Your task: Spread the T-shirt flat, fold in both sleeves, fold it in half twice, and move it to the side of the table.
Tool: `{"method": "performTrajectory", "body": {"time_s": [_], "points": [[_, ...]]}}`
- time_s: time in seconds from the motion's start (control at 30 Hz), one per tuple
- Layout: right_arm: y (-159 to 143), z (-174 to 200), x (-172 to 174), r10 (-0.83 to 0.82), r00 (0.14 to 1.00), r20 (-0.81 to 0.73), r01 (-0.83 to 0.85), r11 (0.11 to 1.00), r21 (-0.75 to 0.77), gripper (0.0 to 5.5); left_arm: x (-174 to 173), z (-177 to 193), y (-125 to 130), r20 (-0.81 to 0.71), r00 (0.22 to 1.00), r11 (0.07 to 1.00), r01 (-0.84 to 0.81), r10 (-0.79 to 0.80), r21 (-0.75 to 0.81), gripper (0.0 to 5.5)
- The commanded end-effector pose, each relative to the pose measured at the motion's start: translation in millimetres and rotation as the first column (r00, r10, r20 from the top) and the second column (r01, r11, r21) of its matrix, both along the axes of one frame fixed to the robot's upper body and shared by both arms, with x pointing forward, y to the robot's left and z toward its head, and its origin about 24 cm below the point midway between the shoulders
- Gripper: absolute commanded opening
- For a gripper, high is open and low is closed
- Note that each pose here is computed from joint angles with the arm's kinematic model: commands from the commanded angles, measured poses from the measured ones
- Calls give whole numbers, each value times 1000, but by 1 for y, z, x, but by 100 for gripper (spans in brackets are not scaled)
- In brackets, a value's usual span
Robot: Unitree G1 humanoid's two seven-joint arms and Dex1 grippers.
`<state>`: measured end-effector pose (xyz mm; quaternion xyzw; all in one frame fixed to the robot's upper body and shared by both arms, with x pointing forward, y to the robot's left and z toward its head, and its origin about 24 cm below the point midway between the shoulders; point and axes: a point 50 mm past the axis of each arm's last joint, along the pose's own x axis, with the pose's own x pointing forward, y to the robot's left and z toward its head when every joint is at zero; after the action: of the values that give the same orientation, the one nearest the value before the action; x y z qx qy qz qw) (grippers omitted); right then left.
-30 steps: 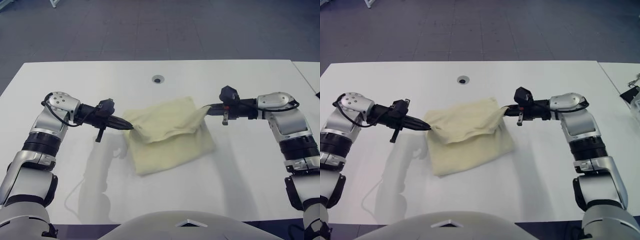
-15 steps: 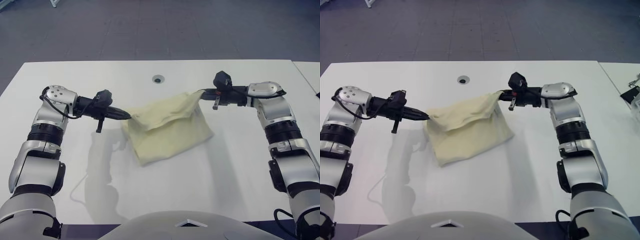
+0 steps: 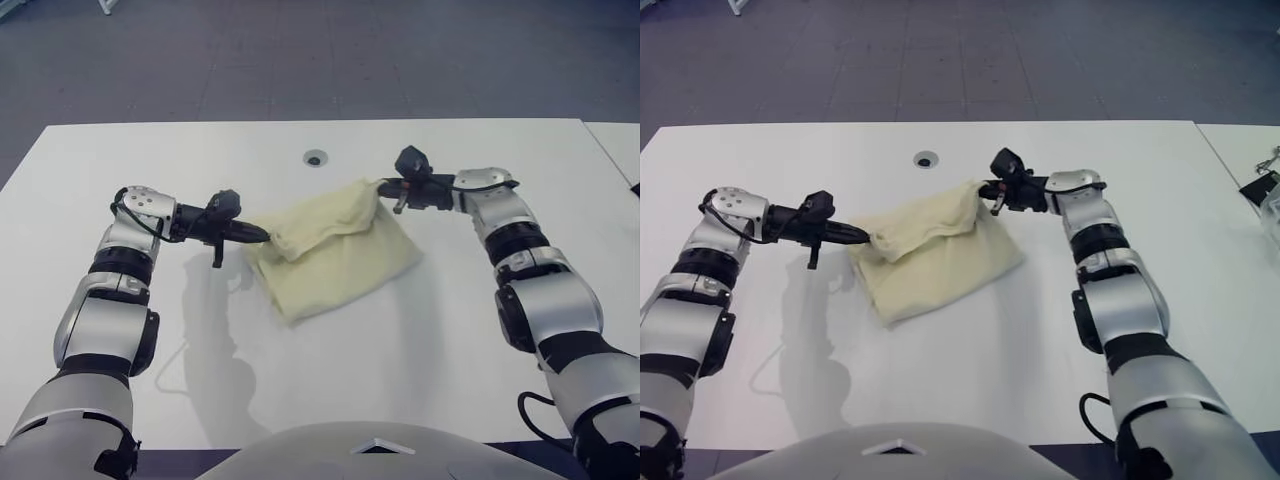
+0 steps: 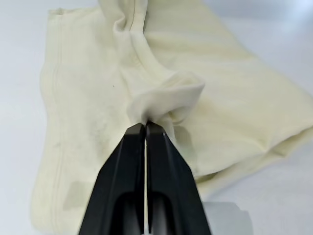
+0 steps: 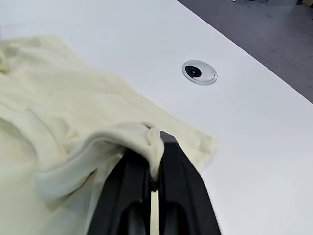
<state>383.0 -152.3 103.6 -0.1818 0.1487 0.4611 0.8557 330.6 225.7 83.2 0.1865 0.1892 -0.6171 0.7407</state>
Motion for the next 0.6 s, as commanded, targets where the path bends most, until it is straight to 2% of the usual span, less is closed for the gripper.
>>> {"method": "performTrajectory", "body": {"time_s": [0.03,0.17,0.2,0.3,0.4,0.5,0.6], "points": [[0,2,5,-45,999,20,46,998,-35,0,7,9,3,40,999,999,-32,32,4,1],[-4,-3,8,-133,990,49,137,987,-80,0,6,14,11,48,997,998,-57,57,-12,1],[-5,-2,10,-160,985,67,166,983,-83,33,5,13,12,44,997,998,-61,62,-10,0],[-4,3,13,-225,972,72,227,974,-15,74,1,4,18,27,995,996,-92,92,17,0],[-7,8,18,-333,943,18,331,941,74,119,-4,-8,25,5,988,986,-156,156,58,48],[-12,0,17,-423,898,-117,435,894,110,167,-7,-22,34,16,968,959,-252,252,129,99],[-26,-3,16,-500,853,-149,517,849,110,211,0,-14,39,100,925,924,-374,367,72,144]]}}
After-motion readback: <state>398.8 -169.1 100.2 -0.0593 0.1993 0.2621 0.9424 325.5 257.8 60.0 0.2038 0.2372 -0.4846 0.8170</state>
